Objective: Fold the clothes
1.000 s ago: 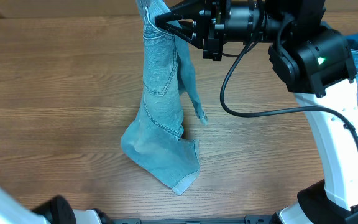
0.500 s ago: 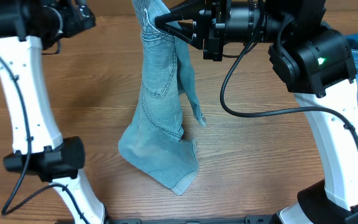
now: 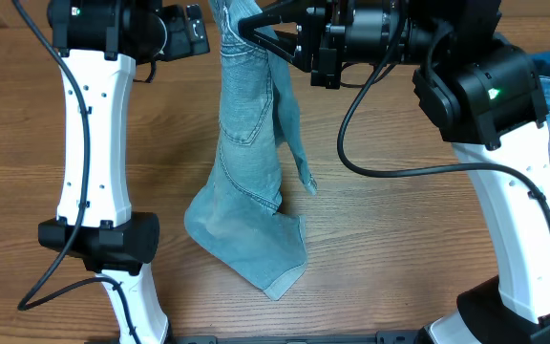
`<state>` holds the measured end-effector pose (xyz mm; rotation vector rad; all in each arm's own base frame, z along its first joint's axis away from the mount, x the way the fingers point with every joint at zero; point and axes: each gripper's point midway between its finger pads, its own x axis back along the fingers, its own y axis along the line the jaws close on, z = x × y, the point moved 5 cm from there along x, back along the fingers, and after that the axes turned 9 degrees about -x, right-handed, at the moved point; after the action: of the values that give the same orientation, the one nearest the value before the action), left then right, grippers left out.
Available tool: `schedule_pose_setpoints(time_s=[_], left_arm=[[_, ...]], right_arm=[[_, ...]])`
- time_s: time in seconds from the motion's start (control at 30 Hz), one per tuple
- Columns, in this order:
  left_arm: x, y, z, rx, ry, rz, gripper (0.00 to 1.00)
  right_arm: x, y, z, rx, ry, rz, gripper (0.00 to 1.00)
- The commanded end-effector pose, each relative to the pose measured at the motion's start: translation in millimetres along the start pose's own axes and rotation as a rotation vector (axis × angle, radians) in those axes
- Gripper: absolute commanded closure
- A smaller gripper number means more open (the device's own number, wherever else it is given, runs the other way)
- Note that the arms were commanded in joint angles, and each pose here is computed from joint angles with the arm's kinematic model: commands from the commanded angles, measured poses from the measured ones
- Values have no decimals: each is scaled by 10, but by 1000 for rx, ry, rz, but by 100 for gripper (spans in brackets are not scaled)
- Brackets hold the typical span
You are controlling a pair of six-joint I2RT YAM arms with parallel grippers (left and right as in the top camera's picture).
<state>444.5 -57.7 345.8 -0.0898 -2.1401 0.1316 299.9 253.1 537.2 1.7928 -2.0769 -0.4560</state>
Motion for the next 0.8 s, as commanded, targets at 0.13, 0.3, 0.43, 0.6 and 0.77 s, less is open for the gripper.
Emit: schedule_pose_setpoints(time_s=[0.13, 0.3, 0.43, 0.6, 0.77], left_arm=[[-510, -118, 30, -250, 17, 214, 0], [-693, -45, 20, -342, -51, 488, 0], [-986, 261, 249, -312, -21, 586, 0], [-1203, 247, 698, -364, -15, 835, 0], [-1188, 115, 906, -391, -90, 1044, 0]], right_arm=[[226, 465, -165, 83, -53, -39, 96], [242, 503, -155, 82, -48, -48, 96], [285, 586, -165, 97, -54, -57, 96], [340, 690, -189, 121, -67, -63, 96], [343, 698, -198, 127, -71, -64, 96]])
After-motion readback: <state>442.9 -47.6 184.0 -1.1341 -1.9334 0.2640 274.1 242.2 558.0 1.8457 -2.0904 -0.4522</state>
